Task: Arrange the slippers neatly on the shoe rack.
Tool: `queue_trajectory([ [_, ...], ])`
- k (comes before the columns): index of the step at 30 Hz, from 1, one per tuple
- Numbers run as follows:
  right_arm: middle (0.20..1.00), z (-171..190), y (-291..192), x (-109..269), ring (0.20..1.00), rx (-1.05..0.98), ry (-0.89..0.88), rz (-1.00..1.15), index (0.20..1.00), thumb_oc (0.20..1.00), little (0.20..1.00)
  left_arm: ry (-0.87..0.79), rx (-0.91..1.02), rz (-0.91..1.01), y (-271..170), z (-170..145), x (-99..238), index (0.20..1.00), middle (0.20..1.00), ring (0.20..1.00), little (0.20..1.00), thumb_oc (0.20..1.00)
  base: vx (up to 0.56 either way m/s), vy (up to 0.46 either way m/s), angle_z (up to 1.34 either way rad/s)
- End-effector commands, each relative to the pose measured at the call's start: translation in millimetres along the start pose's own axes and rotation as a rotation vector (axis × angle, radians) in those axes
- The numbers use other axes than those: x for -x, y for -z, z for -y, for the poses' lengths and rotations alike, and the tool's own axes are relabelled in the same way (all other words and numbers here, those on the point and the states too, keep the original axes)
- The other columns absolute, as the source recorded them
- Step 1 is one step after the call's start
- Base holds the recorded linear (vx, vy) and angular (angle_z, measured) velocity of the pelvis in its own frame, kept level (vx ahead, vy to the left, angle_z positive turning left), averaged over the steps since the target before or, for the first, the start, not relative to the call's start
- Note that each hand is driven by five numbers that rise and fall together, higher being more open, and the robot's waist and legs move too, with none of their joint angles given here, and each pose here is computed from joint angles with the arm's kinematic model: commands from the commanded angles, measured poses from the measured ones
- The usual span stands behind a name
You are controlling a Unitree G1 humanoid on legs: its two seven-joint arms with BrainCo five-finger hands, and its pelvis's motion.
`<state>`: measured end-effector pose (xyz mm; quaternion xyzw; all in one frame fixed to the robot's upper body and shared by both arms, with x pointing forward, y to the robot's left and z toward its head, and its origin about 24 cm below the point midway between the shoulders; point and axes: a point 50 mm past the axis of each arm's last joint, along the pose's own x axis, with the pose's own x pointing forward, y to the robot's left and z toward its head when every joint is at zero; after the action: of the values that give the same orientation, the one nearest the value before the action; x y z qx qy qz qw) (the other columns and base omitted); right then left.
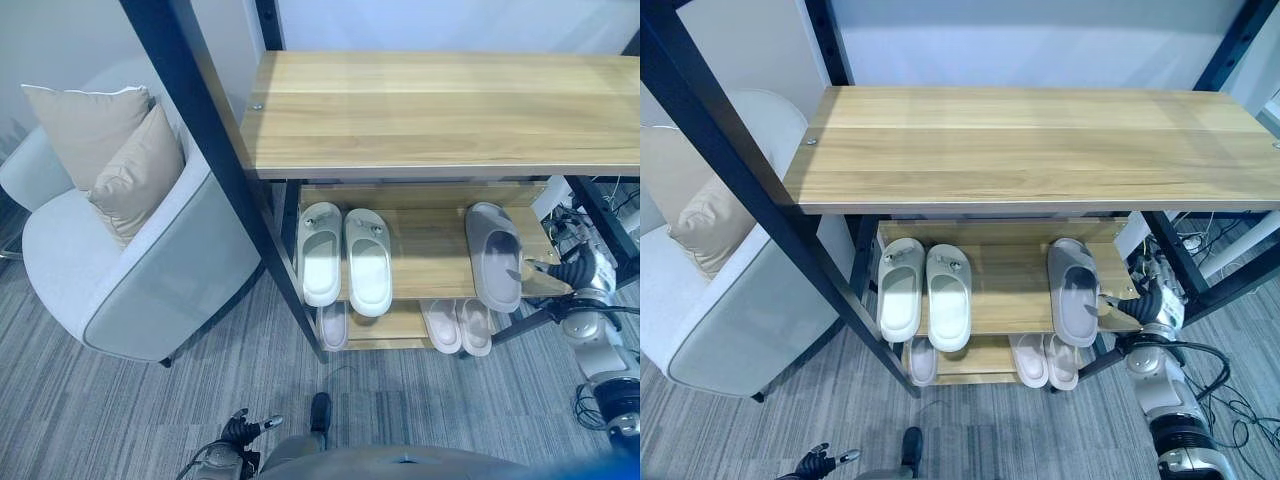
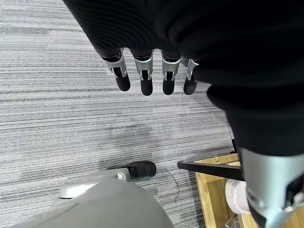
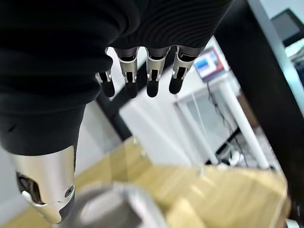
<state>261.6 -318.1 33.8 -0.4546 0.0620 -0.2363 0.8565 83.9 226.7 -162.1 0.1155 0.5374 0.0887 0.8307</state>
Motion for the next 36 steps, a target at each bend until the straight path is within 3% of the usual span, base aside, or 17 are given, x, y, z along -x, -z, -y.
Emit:
queue_trajectory([
  [1,1.0,11.7,-20.3,-14.2,1.0,-0.077,0.077,0.046,1.0,1.0,1.0,0.018,-0.028,-0.011,-6.0,13.0,-1.8,1.0,1.0,1.0,1.0,1.0,0.0,0.0,0.0],
  [16,1.0,-3.2,-17.8,-30.5,1.0,-0.063,0.006,-0.05,1.0,1.0,1.0,-0.015,-0.013,-0.008,-9.6,8.0,-3.1,1.0,1.0,1.0,1.0,1.0,0.01,-0.003,0.0],
  [26,1.0,18.6,-43.6,-73.1,1.0,0.055,0.03,-0.052,1.0,1.0,1.0,-0.011,-0.054,0.067,-28.4,7.6,-5.8,1.0,1.0,1.0,1.0,1.0,0.0,0.004,0.01],
  [27,0.545,19.1,-43.8,-74.6,0.545,0.076,0.022,-0.053,0.545,0.545,0.545,-0.009,-0.059,0.069,-28.3,8.1,-5.7,1.0,1.0,1.0,1.0,1.0,-0.01,0.012,0.04],
  [28,0.2,17.9,-42.6,-75.7,0.2,0.114,-0.001,-0.061,0.2,0.2,0.2,-0.006,-0.066,0.071,-28.6,8.1,-5.7,1.0,1.0,1.0,1.0,1.0,0.0,0.0,0.0],
  [34,0.2,11.9,-50.5,-73.5,0.2,0.149,-0.01,-0.004,0.2,0.2,0.2,-0.007,-0.076,0.081,-31.6,7.2,-6.2,1.0,1.0,1.0,1.0,1.0,0.01,0.005,0.02],
  [36,0.2,14.6,-68.5,-62.8,0.2,0.144,0.04,0.16,0.2,0.2,0.2,-0.01,-0.075,0.087,-36.6,6.8,-7.1,1.0,1.0,1.0,1.0,1.0,0.01,-0.025,0.09],
])
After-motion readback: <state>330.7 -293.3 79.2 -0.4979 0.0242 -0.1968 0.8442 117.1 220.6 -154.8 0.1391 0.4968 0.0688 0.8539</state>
